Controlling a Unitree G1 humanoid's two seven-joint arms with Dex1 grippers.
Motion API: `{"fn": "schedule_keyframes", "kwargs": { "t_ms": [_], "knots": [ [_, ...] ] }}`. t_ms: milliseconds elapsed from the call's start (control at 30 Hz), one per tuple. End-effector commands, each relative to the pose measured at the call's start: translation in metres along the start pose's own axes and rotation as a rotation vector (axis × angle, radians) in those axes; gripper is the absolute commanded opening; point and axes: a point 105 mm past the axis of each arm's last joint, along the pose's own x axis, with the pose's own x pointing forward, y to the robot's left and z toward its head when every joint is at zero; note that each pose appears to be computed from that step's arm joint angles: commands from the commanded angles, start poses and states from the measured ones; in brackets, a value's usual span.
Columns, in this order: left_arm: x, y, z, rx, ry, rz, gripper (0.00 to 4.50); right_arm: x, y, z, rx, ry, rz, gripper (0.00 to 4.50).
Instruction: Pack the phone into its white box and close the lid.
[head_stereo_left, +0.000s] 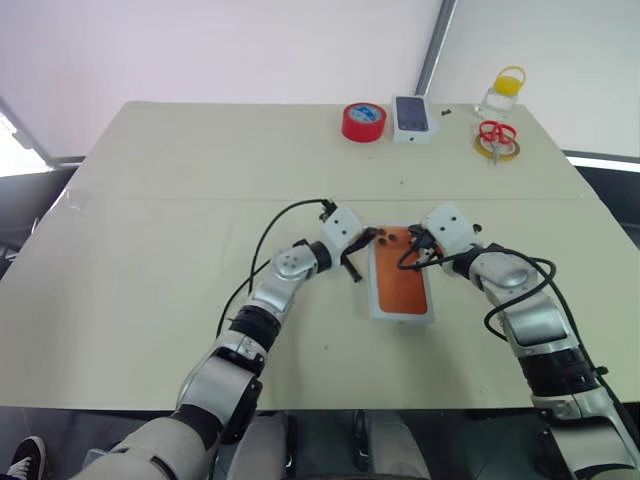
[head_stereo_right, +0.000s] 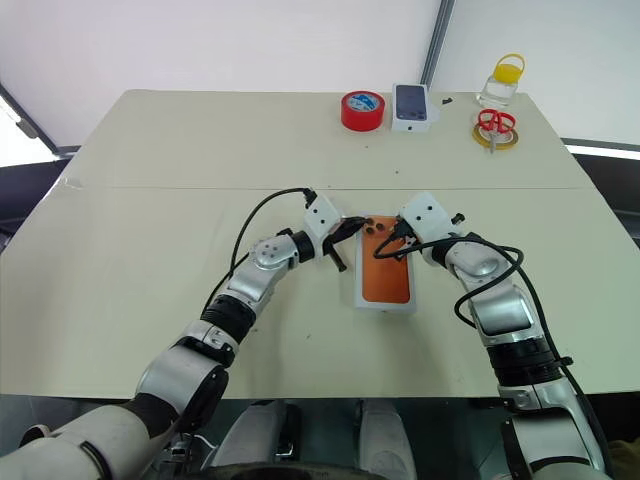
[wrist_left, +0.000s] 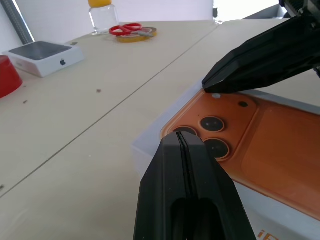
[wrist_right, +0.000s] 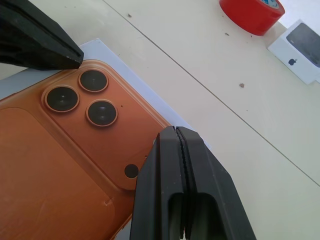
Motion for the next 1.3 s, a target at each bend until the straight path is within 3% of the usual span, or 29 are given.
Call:
{"fn": "schedule_keyframes", "kwargs": {
  "t_ms": [33, 300, 567, 900, 1300],
  "knots": [
    [-0.016, 0.008, 0.003, 0.0, -0.023, 0.023, 0.0, -0.013, -0.01, -0.018, 0.059, 0.046, -0.025, 0.03],
    [-0.043, -0.006, -0.006, -0.002, 0.02, -0.019, 0.0, -0.042, -0.01, -0.027, 0.047, 0.084, 0.006, 0.03],
    [-0.034, -0.028, 0.003, -0.025, 0.003, -0.065, 0.0, -0.059, 0.015, -0.027, 0.044, 0.118, 0.137, 0.03],
    [-0.031, -0.025, 0.004, -0.058, 0.004, -0.043, 0.0, -0.05, 0.04, -0.011, 0.073, 0.09, 0.227, 0.03],
    [-0.023, -0.027, 0.011, -0.054, -0.012, -0.045, 0.0, -0.033, 0.014, -0.006, 0.035, 0.086, 0.135, 0.03]
  ]
}}
